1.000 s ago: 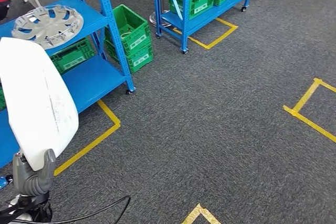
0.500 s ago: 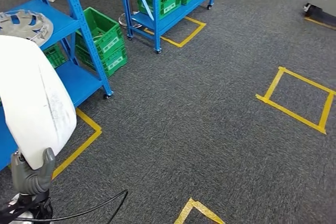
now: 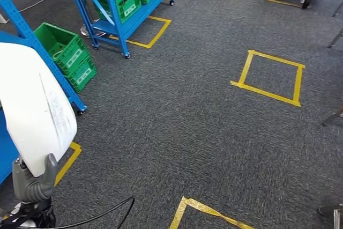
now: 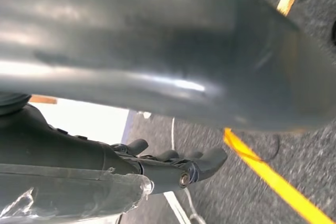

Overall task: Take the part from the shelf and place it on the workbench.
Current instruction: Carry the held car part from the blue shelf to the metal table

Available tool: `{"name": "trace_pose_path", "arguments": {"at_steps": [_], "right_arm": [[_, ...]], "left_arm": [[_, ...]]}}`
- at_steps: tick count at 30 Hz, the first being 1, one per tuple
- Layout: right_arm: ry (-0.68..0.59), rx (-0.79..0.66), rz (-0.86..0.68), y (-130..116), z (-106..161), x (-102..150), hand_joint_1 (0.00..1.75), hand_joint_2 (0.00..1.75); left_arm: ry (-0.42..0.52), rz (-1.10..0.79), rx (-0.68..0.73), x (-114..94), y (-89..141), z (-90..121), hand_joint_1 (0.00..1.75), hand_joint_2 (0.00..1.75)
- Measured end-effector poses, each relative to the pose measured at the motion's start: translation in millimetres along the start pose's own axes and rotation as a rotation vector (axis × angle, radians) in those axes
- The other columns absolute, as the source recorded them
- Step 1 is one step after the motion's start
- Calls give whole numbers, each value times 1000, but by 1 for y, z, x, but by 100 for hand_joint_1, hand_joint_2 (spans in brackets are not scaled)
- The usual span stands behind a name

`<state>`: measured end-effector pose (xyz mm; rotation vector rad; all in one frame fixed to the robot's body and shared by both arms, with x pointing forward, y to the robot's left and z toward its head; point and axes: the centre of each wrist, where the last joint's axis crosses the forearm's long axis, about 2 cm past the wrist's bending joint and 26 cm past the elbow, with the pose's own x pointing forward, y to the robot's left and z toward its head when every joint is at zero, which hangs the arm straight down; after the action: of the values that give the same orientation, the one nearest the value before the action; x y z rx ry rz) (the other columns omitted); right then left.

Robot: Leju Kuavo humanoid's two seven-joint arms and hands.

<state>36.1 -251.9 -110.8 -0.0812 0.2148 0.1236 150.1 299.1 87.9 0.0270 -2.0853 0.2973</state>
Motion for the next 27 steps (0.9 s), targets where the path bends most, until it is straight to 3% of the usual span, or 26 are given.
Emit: {"name": "trace_pose_path", "arguments": {"at_steps": [27], "right_arm": [[-25,-5,-24,20,6,9,0,0]], "left_arm": [[52,38,-74,-18,-13,-4,175,175]]}}
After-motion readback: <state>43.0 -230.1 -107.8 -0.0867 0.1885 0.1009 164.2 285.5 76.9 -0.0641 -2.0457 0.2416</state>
